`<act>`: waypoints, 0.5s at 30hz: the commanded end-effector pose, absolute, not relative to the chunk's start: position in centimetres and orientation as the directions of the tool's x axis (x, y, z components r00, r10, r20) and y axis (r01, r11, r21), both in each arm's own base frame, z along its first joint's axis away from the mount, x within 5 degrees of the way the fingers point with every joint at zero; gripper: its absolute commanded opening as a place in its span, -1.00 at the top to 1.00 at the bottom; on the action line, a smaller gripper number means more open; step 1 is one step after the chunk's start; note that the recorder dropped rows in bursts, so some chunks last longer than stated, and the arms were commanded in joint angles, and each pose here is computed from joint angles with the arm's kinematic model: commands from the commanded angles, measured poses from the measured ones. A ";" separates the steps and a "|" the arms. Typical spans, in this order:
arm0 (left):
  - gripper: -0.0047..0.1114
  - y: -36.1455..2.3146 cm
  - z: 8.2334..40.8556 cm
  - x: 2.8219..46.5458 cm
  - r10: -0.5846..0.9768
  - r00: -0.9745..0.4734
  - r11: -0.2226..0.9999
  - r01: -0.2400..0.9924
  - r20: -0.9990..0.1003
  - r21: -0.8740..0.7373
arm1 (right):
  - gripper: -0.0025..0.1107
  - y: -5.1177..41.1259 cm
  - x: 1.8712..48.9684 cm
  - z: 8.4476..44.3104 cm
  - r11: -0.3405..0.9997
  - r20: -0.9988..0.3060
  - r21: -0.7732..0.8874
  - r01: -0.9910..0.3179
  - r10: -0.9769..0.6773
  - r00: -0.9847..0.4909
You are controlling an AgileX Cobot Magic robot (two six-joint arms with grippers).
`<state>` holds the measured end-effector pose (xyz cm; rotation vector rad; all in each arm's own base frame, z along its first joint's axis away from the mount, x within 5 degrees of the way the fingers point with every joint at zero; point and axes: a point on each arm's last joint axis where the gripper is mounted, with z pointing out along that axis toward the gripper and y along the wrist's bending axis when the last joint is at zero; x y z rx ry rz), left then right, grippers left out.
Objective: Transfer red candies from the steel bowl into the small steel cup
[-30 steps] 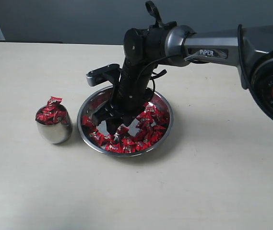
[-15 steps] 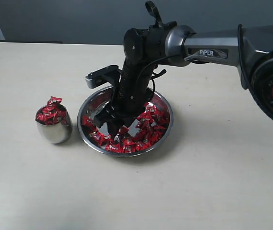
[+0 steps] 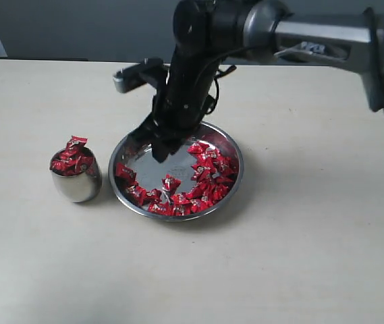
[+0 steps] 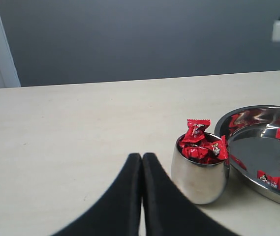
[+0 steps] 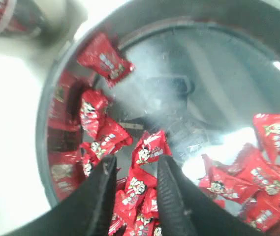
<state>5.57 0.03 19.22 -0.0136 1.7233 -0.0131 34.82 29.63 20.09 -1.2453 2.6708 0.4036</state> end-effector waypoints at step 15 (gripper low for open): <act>0.91 0.0 19.2 5.5 -0.018 -0.150 1.000 0.000 -0.989 -0.018 | 0.10 29.8 35.0 14.3 0.608 -0.131 0.213 -0.765 -0.758 -0.639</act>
